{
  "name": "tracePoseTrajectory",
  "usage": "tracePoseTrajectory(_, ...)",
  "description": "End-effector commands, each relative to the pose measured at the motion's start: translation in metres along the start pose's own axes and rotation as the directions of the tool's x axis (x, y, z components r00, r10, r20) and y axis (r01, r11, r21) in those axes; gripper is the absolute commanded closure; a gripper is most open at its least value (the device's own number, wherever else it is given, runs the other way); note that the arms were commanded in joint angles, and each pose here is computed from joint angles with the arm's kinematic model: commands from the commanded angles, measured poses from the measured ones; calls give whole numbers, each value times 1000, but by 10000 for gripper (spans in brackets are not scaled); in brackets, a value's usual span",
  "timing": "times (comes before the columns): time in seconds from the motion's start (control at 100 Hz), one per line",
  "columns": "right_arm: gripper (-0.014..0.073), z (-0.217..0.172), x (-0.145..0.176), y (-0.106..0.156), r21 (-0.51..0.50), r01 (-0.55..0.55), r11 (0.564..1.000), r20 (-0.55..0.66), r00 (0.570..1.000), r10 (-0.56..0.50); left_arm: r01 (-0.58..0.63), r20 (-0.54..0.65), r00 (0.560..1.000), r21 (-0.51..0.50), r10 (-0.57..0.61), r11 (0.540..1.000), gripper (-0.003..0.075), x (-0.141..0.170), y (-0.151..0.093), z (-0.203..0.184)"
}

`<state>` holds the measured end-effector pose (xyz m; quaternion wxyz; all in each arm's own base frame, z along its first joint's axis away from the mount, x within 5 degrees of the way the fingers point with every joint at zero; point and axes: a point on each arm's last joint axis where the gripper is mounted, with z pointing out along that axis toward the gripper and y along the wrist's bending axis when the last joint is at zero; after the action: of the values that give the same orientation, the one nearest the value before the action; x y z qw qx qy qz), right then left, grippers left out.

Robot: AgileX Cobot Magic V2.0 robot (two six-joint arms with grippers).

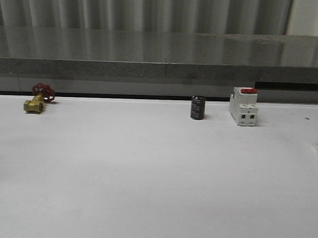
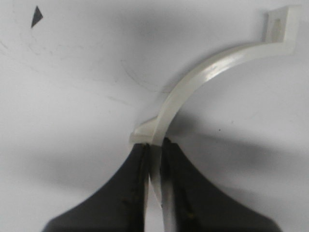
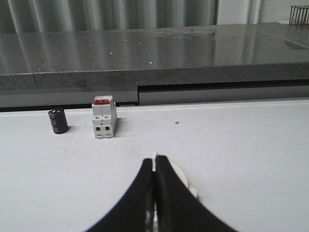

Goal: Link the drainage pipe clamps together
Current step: 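Lower the clamp half onto the table and open the left gripper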

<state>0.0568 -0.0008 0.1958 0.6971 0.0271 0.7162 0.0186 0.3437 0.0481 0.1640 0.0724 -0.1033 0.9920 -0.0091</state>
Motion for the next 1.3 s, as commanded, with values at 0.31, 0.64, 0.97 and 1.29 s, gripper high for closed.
tracePoseTrajectory(0.31, 662, -3, -13, 1, -13, 13, 1000, 106, 994, -11, -93, 235, 969, 61, 76, 994, 711, 0, -43, -73)
tracePoseTrajectory(0.64, 662, -3, -13, 1, -13, 13, 1000, 106, 994, -11, -203, 229, 960, 167, 162, 965, 711, 7, -129, -81)
tracePoseTrajectory(0.97, 662, -3, -13, 1, -13, 13, 1000, 106, 994, -11, -269, 156, 959, 238, 237, 933, 711, 19, -198, -47)
tracePoseTrajectory(1.29, 662, -3, -13, 1, -13, 13, 1000, 106, 994, -11, -194, 116, 979, 266, 168, 944, 710, 17, -205, -38)
